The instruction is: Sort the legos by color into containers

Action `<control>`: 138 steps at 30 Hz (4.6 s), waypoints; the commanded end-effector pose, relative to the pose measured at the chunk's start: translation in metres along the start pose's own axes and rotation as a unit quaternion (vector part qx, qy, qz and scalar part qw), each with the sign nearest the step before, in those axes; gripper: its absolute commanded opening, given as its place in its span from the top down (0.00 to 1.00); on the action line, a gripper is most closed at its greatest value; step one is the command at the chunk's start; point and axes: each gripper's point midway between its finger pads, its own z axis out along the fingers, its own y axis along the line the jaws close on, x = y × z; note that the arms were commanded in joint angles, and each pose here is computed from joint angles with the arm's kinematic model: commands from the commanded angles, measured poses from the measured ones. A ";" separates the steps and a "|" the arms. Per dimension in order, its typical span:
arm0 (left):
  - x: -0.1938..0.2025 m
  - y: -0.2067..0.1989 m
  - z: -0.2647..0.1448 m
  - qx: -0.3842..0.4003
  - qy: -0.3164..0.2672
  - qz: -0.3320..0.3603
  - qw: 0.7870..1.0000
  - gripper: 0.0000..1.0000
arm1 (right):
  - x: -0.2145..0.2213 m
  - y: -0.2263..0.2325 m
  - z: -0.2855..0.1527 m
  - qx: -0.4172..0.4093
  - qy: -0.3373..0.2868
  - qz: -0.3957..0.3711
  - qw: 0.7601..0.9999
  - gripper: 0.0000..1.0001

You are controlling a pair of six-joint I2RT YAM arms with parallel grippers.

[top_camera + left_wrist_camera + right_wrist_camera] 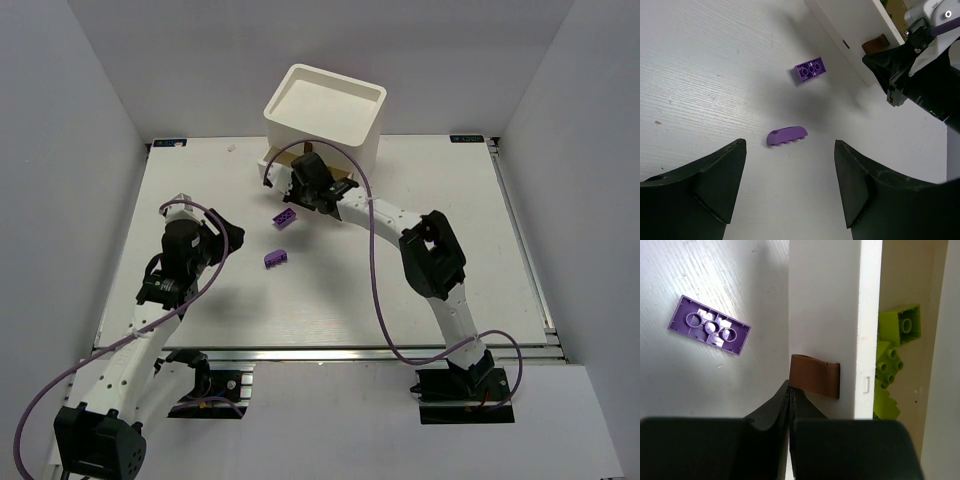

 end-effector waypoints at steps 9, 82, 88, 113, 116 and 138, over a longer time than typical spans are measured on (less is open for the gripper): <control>-0.007 -0.009 -0.002 0.019 -0.007 0.000 1.000 0.19 | -0.016 -0.082 0.008 0.156 -0.046 0.024 0.986 1.00; 0.067 -0.134 0.303 0.194 0.046 0.283 0.938 0.57 | 0.048 -0.087 -0.226 -0.186 -0.237 0.235 0.924 0.70; 0.063 -0.132 0.296 0.189 0.036 0.274 0.942 0.81 | 0.049 -0.084 -0.226 -0.195 -0.237 0.235 0.922 0.70; 0.066 -0.068 0.163 0.154 0.045 0.297 0.941 1.00 | 0.055 -0.066 -0.225 -0.224 -0.226 0.247 0.915 0.70; 0.063 -0.065 0.148 0.152 0.041 0.293 0.943 1.00 | 0.054 -0.060 -0.226 -0.233 -0.228 0.239 0.915 0.68; 0.092 -0.044 0.136 0.157 0.127 0.351 0.914 0.38 | 0.052 0.013 -0.209 -0.335 -0.202 0.111 0.913 0.36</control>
